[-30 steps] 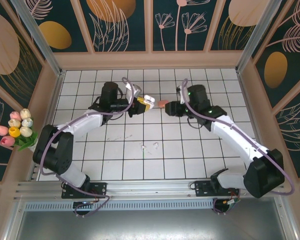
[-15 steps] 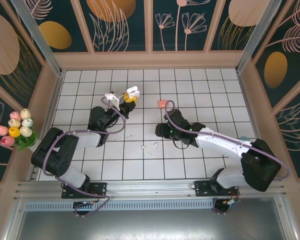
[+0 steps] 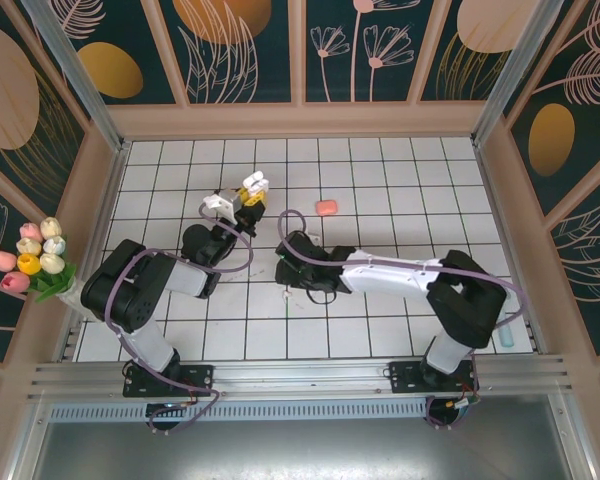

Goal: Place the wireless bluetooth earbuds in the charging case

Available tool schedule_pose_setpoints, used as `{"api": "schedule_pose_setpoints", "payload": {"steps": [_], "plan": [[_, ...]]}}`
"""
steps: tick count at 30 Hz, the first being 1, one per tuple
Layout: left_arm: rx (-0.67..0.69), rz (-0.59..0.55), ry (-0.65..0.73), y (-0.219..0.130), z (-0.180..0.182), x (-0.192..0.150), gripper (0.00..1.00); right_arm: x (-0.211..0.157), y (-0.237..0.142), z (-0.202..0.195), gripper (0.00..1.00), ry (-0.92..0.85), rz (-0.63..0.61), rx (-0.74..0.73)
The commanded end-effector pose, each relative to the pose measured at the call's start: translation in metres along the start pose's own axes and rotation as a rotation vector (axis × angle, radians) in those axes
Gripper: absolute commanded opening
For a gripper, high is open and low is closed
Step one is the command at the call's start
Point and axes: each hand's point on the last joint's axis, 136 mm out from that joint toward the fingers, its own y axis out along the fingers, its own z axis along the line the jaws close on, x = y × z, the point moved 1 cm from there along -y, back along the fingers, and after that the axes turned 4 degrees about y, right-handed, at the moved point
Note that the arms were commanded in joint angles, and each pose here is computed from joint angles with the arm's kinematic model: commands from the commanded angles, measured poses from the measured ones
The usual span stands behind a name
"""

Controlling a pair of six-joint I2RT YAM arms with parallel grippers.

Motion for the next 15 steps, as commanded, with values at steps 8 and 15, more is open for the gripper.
{"api": "schedule_pose_setpoints", "payload": {"steps": [8, 15], "plan": [[0.121, -0.306, 0.086, -0.010, 0.013, 0.077, 0.00, -0.028, 0.021, -0.011, 0.52, 0.058, 0.055, -0.177], [0.151, -0.308, 0.092, -0.010, 0.017, 0.078, 0.00, -0.032, 0.030, -0.012, 0.52, 0.058, 0.072, -0.208]]}}
